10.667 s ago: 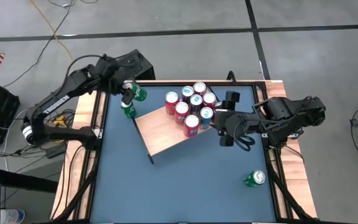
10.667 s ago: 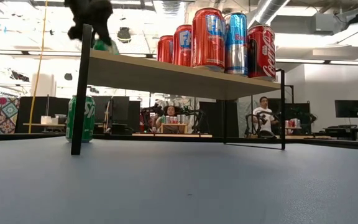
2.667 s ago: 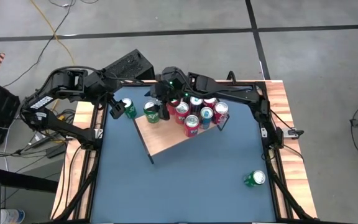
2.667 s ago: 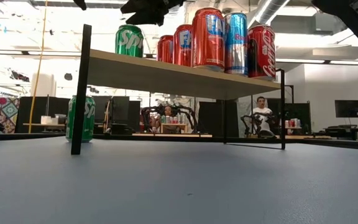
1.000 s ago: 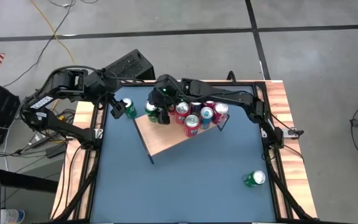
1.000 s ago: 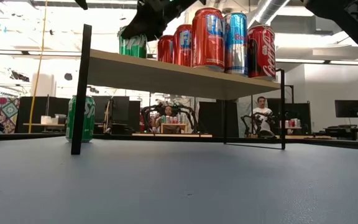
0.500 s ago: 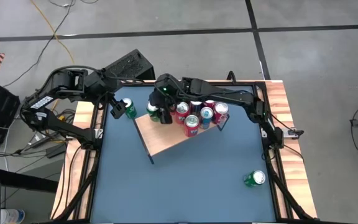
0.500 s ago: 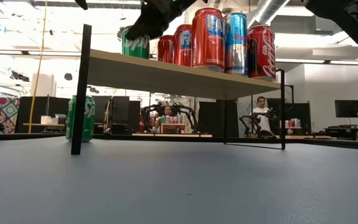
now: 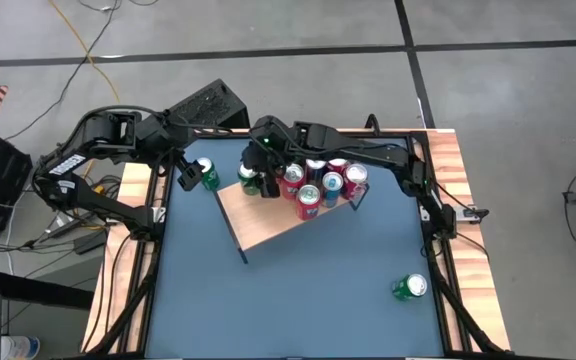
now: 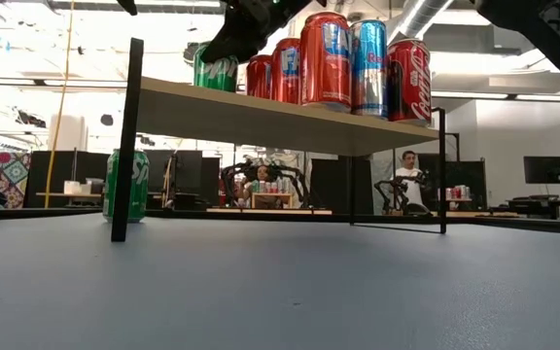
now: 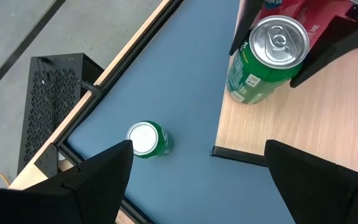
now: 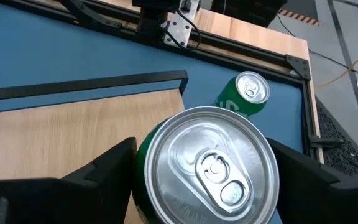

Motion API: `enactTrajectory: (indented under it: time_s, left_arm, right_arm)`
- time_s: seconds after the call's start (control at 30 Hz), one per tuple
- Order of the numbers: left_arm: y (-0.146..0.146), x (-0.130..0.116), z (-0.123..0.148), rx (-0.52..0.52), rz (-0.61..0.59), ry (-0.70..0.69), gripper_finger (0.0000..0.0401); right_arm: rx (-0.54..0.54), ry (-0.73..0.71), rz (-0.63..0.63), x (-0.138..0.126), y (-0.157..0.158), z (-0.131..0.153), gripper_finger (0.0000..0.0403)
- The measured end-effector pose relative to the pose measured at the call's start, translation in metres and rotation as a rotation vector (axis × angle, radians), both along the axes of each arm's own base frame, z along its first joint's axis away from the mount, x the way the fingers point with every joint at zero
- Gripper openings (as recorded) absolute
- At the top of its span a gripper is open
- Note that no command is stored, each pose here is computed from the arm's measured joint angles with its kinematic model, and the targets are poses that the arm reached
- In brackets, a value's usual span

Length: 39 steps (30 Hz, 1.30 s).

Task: Place canned beverage on shelf
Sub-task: Put the top green soda can on the shelf, then put the top green soda can on the shelf aligned with the other green soda can

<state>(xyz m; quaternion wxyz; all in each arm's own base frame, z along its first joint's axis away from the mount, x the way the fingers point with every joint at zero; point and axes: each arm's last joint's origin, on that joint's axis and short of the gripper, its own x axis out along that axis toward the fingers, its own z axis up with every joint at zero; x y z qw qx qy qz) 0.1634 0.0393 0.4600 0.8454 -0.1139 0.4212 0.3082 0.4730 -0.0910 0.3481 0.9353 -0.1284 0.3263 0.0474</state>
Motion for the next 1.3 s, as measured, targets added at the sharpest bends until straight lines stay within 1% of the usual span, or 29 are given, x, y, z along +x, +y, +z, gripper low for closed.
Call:
enactTrajectory:
  time_s: [0.27,0.4,0.53,0.63,0.73,0.83,1.0,1.07,1.17,1.3]
  left_arm:
    - [0.0,0.0,0.0,0.0,-0.001,0.0,0.035]
    - [0.0,0.0,0.0,-0.004,-0.019,0.004,0.035]
    - [0.0,0.0,0.0,-0.005,-0.022,0.002,0.035]
    - [0.001,0.004,0.0,0.022,-0.015,-0.02,0.035]
    - [0.0,0.014,-0.007,0.033,-0.061,-0.049,0.035]
    - [-0.002,0.022,-0.018,0.018,-0.1,-0.044,0.035]
    - [-0.002,0.03,-0.039,0.012,-0.099,0.034,0.035]
    - [-0.002,0.031,-0.045,0.011,-0.092,0.059,0.035]
    - [-0.001,0.03,-0.05,0.043,-0.072,0.069,0.035]
    - [0.0,0.021,-0.048,0.075,-0.048,0.054,0.035]
  right_arm:
    - [-0.025,0.003,0.022,0.0,0.0,0.0,0.0306]
    - [-0.014,0.005,0.016,0.0,0.002,0.0,0.0307]
    - [-0.013,0.021,0.011,-0.001,0.001,-0.002,0.0327]
    - [-0.017,0.041,0.01,-0.002,0.001,-0.004,0.0341]
    - [-0.015,0.047,0.011,-0.002,0.002,-0.004,0.0347]
    - [-0.021,0.044,0.011,-0.002,0.002,-0.004,0.0349]
    - [-0.055,0.04,0.019,-0.001,0.004,-0.004,0.0349]
    - [-0.06,0.04,0.021,0.0,0.007,-0.003,0.0349]
    - [-0.068,0.016,0.032,0.0,0.013,0.006,0.0349]
    - [-0.134,-0.021,0.034,-0.005,0.02,0.021,0.0349]
